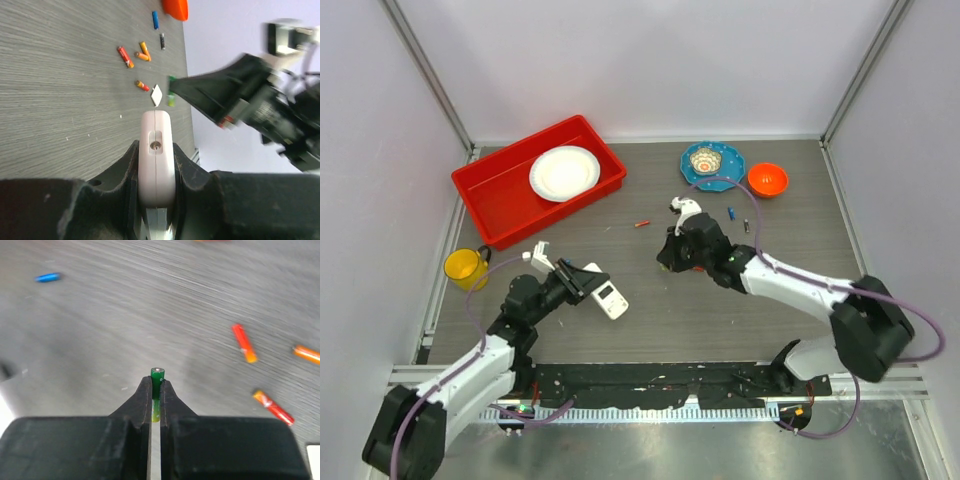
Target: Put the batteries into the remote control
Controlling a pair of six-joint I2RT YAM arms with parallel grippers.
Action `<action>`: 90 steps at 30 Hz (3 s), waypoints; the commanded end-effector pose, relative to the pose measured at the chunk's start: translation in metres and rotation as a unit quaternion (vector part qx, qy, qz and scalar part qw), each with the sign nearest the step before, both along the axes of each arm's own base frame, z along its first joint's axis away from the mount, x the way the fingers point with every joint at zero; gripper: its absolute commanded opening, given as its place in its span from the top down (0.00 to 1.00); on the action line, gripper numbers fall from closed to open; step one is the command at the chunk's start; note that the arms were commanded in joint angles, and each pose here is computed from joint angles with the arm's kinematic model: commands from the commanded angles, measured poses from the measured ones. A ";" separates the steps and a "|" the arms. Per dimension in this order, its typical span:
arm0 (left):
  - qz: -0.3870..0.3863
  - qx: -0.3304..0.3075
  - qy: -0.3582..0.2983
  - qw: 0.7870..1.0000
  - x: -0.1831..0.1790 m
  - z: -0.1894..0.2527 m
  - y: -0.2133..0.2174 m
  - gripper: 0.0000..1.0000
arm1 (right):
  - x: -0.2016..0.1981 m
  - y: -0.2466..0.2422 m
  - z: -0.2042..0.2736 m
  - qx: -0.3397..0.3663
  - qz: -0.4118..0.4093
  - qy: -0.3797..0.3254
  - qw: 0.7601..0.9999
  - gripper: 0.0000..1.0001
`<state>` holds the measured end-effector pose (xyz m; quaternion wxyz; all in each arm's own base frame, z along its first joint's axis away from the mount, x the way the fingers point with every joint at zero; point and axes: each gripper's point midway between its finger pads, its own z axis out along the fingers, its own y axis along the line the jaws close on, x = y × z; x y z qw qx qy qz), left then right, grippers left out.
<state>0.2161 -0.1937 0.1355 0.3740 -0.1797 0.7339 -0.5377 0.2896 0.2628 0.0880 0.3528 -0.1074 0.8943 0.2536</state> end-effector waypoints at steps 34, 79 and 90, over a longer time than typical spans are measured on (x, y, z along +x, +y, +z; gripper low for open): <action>-0.431 -0.098 -0.033 0.896 -0.035 0.103 -0.131 1.00 | -0.155 0.036 0.207 0.019 0.344 -0.321 0.882 0.99; -0.461 -0.076 -0.008 0.884 -0.049 0.097 -0.136 1.00 | -0.188 0.063 0.148 -0.094 0.435 -0.310 0.840 0.99; -0.453 -0.067 -0.007 0.889 -0.047 0.093 -0.136 1.00 | -0.194 0.061 0.146 -0.093 0.443 -0.294 0.842 0.99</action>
